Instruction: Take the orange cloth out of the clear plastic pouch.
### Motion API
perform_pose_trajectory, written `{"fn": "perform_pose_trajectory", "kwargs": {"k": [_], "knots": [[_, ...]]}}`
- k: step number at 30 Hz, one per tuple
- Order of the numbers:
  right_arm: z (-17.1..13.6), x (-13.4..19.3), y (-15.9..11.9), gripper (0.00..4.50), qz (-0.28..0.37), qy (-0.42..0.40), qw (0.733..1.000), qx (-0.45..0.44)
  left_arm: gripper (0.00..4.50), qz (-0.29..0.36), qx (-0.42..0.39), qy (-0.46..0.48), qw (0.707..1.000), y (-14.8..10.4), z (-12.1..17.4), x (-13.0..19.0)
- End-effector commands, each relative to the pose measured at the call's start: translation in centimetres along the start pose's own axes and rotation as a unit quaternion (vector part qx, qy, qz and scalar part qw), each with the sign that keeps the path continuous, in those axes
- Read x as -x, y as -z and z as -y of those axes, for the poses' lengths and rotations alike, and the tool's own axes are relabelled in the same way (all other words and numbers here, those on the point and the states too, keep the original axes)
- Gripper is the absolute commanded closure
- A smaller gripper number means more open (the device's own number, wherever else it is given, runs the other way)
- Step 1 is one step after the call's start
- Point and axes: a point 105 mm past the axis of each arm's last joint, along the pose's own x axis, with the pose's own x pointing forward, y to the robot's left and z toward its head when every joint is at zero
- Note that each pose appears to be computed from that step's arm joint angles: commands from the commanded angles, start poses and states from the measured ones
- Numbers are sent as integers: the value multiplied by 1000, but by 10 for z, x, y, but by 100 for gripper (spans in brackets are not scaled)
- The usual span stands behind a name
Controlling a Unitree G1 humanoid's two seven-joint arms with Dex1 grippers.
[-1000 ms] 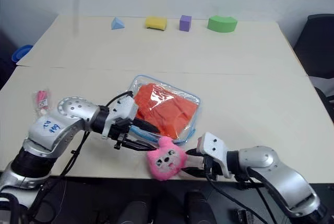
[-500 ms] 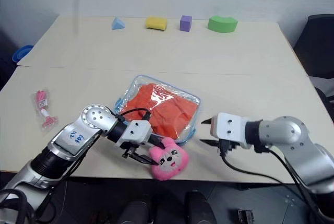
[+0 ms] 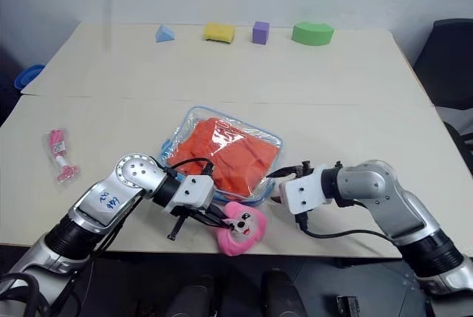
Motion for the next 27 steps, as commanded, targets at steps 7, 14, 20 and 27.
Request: {"fn": "perform_pose_trajectory", "kwargs": {"k": [7,14,20,27], "knots": [[-1,-13,0,352,16,-7,1000,25,450,-2,-7,-26,1000,-4,-1,6],[7,5,9,449,-1,-4,1000,30,450,3,29,-67,997,7,2,21],[15,27,24,449,-33,0,999,39,450,-3,91,-141,986,29,10,57],[17,54,37,449,-53,9,997,61,450,-32,182,-285,941,68,25,135]]}}
